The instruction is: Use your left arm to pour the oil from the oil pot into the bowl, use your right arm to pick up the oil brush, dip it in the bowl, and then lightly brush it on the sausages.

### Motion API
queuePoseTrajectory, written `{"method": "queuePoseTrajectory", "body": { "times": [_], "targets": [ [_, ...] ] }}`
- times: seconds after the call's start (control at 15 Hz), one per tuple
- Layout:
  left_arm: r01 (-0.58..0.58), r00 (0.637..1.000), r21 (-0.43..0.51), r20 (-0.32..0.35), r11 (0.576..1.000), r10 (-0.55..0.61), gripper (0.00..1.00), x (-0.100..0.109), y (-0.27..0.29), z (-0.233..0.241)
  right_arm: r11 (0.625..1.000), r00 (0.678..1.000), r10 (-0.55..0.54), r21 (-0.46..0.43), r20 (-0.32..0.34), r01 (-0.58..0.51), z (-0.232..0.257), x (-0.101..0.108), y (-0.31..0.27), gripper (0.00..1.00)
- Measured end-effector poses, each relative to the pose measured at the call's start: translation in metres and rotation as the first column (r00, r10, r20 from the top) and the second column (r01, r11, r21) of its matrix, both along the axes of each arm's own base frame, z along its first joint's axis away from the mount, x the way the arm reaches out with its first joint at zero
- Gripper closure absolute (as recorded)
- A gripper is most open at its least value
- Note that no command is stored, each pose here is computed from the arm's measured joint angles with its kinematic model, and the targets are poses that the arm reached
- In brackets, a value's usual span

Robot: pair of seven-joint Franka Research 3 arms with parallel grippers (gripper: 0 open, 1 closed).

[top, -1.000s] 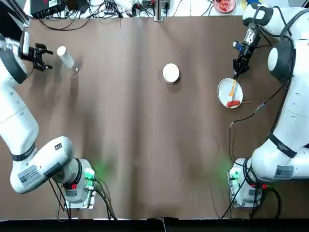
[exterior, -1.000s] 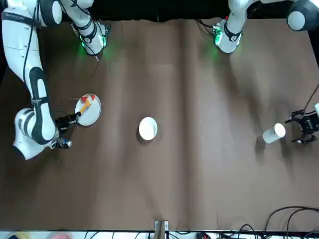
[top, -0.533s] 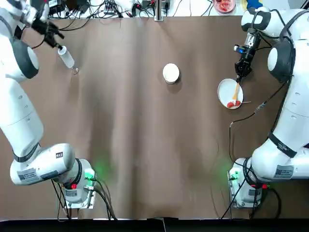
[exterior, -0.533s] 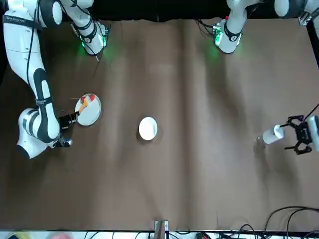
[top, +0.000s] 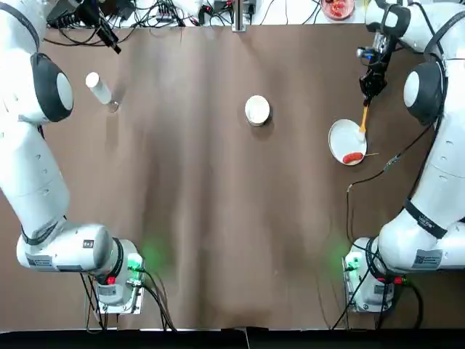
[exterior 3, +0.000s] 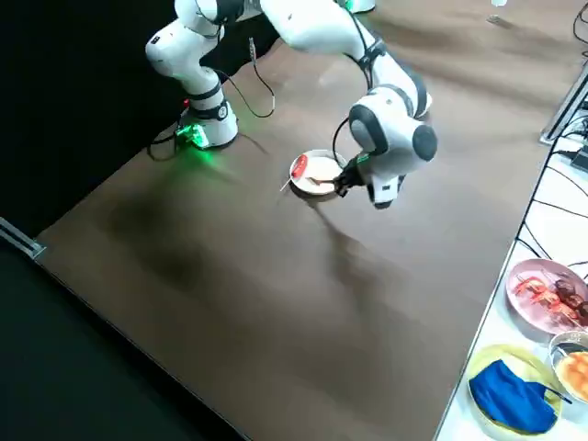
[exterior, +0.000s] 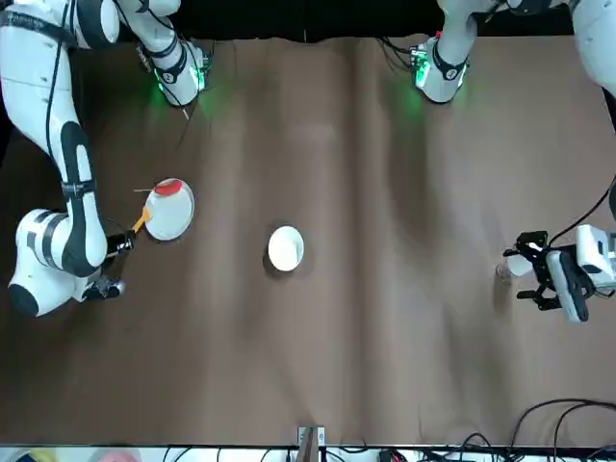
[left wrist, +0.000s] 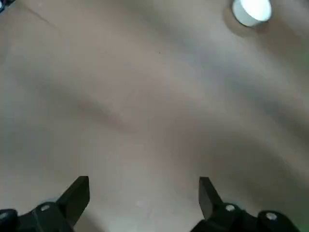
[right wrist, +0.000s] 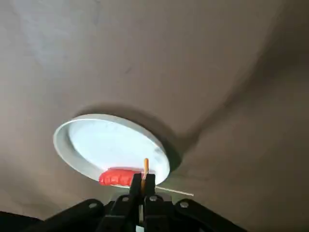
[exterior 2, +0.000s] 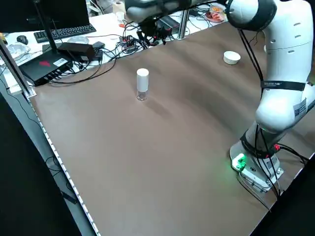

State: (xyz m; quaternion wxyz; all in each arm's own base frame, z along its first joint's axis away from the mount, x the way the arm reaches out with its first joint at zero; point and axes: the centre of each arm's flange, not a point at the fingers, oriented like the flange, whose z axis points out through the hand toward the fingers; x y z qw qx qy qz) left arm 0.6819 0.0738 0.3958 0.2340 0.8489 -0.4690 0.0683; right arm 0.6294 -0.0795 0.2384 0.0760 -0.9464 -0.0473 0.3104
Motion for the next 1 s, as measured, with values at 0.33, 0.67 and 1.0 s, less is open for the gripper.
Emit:
{"method": "queuePoseTrajectory", "body": {
  "times": [0.33,0.67,1.0],
  "targets": [
    [-0.384,0.906,0.141,-0.132,0.912,0.402,0.0,-0.006,-0.083,0.069,0.978,0.98,0.174,-0.103,-0.098,-0.184,-0.018,-0.014,0.075,0.96],
    [-0.593,0.762,0.264,-0.121,0.76,0.637,0.0,-0.022,-0.094,0.117,0.967,0.978,0.17,-0.173,-0.117,-0.188,-0.027,-0.018,0.106,0.96],
    [-0.668,0.664,0.403,-0.056,0.626,0.745,0.0,-0.043,-0.119,0.147,0.948,0.98,0.139,-0.267,-0.14,-0.172,-0.045,-0.028,0.155,0.96]
  ]
}}
